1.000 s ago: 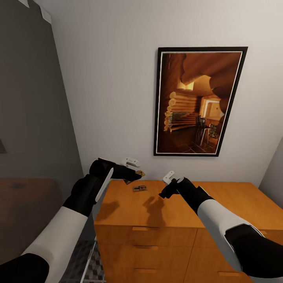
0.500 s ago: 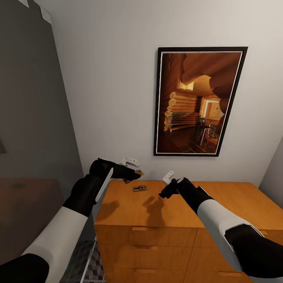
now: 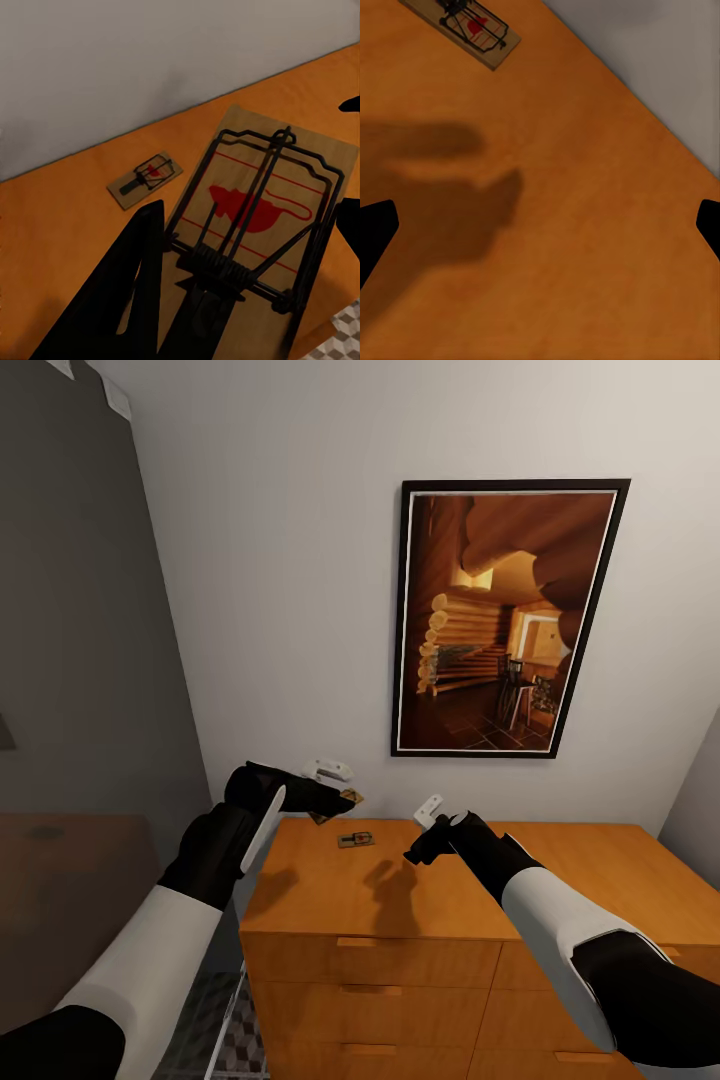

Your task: Take the four mousetraps from the cabinet in the bathroom and place them on the bathroom floor. Make sure all four end up on the same floor surface, and ensure that at least two of them are either under or directly next to the same bathroom sink.

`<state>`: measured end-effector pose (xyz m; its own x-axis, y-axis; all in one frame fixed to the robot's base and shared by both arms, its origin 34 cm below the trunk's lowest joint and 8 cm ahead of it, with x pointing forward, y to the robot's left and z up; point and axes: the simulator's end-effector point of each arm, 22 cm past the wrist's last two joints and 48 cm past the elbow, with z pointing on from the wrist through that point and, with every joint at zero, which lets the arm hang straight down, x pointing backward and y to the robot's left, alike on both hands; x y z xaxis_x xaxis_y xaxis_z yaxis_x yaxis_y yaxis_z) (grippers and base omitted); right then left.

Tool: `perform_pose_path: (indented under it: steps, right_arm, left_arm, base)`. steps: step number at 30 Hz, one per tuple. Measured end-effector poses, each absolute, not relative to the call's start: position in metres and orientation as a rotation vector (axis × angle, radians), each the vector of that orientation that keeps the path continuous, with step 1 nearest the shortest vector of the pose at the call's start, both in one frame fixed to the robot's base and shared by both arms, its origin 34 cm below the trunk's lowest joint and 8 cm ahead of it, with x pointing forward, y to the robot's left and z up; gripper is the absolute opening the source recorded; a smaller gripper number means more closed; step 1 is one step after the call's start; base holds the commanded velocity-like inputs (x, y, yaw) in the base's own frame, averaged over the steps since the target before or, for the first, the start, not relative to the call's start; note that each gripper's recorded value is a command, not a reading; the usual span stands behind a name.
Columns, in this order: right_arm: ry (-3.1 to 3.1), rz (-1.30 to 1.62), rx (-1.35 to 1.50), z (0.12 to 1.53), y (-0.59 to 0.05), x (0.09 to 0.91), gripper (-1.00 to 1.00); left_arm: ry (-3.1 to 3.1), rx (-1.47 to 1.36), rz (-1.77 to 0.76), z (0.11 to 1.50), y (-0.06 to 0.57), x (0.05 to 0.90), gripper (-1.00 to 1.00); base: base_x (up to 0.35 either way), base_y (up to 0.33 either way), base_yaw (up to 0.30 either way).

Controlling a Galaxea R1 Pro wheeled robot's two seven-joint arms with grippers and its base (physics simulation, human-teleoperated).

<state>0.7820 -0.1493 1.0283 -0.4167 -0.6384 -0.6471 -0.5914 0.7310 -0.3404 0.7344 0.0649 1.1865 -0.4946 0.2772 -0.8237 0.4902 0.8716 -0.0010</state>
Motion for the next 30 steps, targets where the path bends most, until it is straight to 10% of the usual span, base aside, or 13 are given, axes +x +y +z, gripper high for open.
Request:
perform_pose_path:
  steps: [30]
  right_arm:
    - [2.088,-0.064,-0.944,1.035,-0.143,0.785,1.0]
  left_arm:
    - [2.154,0.565,-0.315,1.163,0.056,0.725,-1.0]
  base:
    - [0.0,0.0,0.0]
